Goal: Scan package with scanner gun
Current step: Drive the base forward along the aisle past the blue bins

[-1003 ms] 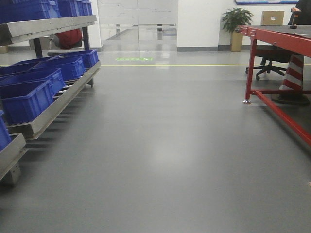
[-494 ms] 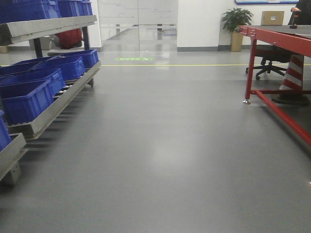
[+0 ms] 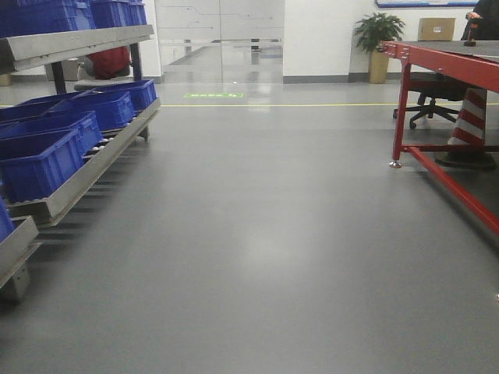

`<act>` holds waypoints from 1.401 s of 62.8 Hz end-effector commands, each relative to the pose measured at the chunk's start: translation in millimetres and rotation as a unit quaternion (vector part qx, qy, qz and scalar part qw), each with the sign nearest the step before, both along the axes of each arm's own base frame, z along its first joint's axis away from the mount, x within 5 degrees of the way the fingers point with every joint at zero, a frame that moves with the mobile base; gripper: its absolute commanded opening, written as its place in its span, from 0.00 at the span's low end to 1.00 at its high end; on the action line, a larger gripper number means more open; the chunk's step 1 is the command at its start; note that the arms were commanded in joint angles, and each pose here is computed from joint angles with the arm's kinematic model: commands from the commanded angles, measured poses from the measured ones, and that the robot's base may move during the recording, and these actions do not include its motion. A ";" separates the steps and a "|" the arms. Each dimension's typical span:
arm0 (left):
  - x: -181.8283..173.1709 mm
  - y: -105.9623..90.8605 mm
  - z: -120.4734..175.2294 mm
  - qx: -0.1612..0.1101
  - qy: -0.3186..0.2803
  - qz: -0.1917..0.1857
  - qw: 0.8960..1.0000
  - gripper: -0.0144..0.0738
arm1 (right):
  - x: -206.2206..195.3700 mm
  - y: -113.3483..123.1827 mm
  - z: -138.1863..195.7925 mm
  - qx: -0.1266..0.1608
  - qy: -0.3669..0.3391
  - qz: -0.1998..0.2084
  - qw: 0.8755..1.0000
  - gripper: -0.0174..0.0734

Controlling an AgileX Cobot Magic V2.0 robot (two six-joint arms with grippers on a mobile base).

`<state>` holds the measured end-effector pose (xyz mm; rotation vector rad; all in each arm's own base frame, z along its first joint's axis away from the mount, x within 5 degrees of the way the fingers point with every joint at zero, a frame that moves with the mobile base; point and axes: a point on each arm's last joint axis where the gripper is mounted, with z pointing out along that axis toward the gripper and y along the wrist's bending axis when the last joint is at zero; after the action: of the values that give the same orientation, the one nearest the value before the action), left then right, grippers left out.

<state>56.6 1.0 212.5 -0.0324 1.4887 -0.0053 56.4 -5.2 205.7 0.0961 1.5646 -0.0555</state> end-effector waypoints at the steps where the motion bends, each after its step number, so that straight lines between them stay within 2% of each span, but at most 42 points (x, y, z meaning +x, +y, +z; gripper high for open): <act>1: -0.6 -0.2 2.3 -0.001 -0.011 -0.002 1.000 0.05 | -0.2 -0.4 2.0 -0.003 -0.011 -0.003 1.000 0.01; 88: -0.6 -0.2 2.3 -0.001 -0.011 -0.002 1.000 0.05 | -0.2 -0.4 2.0 -0.003 -0.011 -0.003 1.000 0.01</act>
<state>56.6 1.0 212.5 -0.0324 1.4887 -0.0053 56.4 -5.2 205.7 0.0961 1.5646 -0.0555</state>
